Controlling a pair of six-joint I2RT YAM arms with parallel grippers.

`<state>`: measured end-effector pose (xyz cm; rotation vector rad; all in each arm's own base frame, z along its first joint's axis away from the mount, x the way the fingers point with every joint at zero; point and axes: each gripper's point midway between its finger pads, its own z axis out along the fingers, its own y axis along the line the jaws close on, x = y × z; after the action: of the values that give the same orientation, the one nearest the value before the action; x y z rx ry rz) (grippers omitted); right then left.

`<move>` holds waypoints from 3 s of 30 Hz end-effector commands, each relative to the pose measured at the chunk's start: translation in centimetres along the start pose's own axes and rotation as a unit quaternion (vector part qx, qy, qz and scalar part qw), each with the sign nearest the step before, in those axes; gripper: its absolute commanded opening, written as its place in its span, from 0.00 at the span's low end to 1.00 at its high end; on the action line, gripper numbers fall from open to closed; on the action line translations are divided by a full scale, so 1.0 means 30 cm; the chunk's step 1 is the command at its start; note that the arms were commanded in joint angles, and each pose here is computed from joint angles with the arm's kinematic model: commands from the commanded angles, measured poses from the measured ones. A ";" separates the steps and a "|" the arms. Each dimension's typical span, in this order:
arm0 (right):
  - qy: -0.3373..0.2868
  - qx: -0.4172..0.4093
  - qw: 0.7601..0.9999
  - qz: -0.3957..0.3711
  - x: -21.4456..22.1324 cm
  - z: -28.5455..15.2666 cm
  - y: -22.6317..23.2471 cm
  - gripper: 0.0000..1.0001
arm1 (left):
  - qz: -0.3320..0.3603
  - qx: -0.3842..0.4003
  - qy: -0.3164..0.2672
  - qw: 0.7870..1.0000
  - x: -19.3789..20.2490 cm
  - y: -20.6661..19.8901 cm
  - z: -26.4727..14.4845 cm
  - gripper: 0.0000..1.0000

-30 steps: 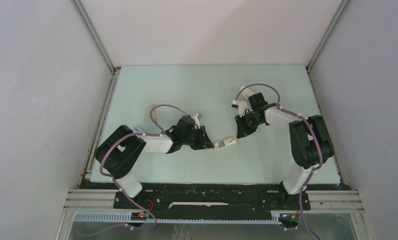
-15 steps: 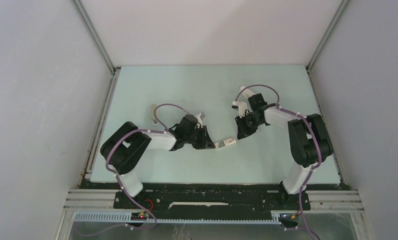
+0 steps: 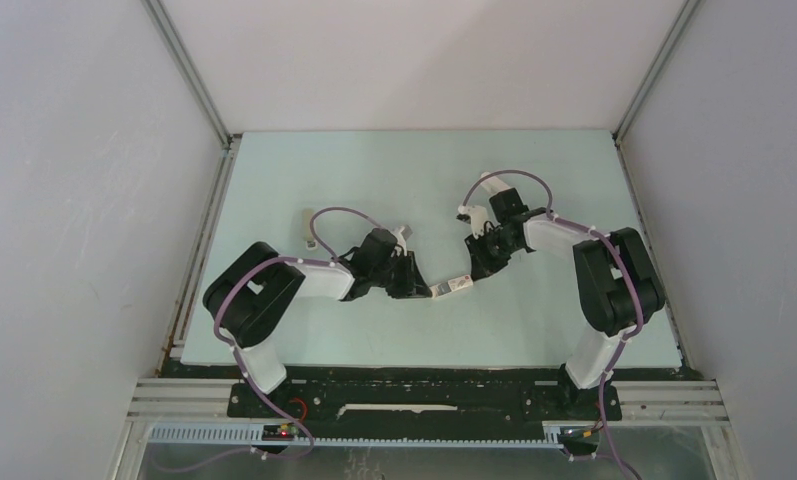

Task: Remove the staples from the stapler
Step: Close the staple box at the center of the board.

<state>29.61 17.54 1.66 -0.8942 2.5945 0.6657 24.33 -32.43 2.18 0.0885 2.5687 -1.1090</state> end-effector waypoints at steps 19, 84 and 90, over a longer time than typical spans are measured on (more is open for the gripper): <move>0.015 0.030 0.998 -0.059 -0.020 0.021 0.023 0.26 | 0.014 0.030 -0.007 0.999 -0.051 -0.073 0.016 0.18; 0.031 0.004 0.993 -0.118 -0.018 0.057 0.148 0.27 | 0.006 0.028 0.000 1.000 -0.045 -0.073 0.018 0.01; 0.037 0.005 0.993 -0.116 -0.012 0.061 0.141 0.28 | 0.007 0.030 -0.004 1.000 -0.046 -0.076 0.012 0.03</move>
<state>28.13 21.17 1.61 -1.1658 2.4985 0.5562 24.63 -33.27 2.55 0.1013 2.5761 -1.1429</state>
